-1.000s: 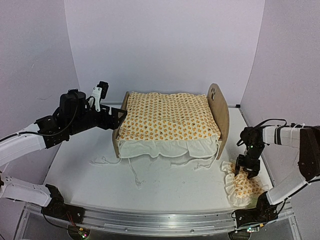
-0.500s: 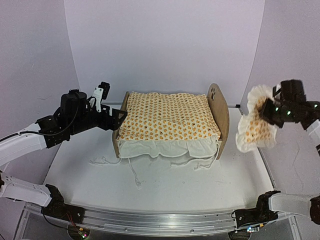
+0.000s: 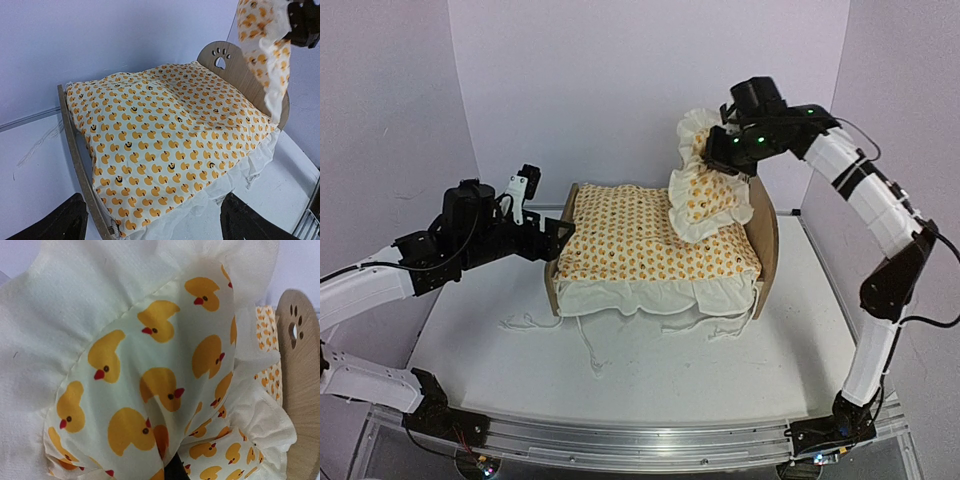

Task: Set up the pet bed

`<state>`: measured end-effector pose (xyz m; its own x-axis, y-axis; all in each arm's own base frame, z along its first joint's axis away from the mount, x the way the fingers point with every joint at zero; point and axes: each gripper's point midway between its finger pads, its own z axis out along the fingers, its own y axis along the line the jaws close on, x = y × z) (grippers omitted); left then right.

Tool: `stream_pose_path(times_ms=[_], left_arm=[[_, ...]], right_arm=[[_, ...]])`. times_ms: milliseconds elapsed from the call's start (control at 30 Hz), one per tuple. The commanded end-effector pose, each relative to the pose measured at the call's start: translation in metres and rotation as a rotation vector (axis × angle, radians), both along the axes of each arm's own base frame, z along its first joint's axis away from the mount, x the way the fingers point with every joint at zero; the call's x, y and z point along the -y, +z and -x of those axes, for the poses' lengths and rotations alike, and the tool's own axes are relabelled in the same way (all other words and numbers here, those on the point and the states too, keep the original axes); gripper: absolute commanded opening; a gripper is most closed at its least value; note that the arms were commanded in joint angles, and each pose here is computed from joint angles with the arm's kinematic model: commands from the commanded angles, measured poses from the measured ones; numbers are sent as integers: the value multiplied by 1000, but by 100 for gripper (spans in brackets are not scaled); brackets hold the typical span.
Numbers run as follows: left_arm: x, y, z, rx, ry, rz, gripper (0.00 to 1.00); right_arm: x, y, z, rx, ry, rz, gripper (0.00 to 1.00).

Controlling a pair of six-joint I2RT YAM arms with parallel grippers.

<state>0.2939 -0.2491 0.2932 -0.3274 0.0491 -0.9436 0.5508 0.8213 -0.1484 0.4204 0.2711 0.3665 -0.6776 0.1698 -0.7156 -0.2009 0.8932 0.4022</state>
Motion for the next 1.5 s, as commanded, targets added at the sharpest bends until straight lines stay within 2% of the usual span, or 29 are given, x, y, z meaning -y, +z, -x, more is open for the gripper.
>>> stream_pose_path(times_ms=[0, 100, 200, 300, 433, 533, 567, 667, 767, 967, 1067, 1167, 1300, 1367, 1467], left_arm=[[-8, 32, 0, 45, 31, 61, 93], [-7, 36, 0, 45, 29, 72, 93], [-8, 37, 2, 41, 31, 79, 92], [-13, 39, 4, 46, 46, 88, 92], [-15, 39, 5, 50, 47, 84, 92], [-16, 41, 6, 51, 47, 81, 92], [-17, 41, 6, 51, 50, 78, 92], [-21, 39, 6, 51, 65, 70, 92], [-21, 38, 5, 50, 69, 66, 93], [-13, 36, 0, 36, 55, 59, 93], [-9, 36, -2, 29, 48, 59, 93], [-8, 37, -4, 27, 50, 62, 92], [-19, 54, -3, 52, 95, 100, 96], [-39, 72, -7, 79, 169, 125, 99], [-80, 96, -26, 70, 277, 135, 100]], right_arm=[[36, -26, -11, -84, -256, 109, 0], [71, -53, -27, -108, -405, 248, 0], [83, -73, -37, -146, -446, 307, 0], [81, -98, -47, -196, -441, 330, 0], [82, -109, -74, -183, -445, 274, 1], [72, -120, -93, -195, -401, 227, 11], [66, -118, -99, -190, -370, 210, 18], [52, -109, -107, -156, -278, 191, 49], [55, -86, -104, -101, -260, 190, 66], [62, -36, -87, 23, -190, 219, 78], [57, -33, -81, 59, -99, 264, 86], [51, -40, -76, 55, -21, 302, 87], [49, -4, -54, 155, 11, 300, 91], [69, 24, -41, 240, -55, 297, 97], [148, 36, -29, 262, -220, 323, 98]])
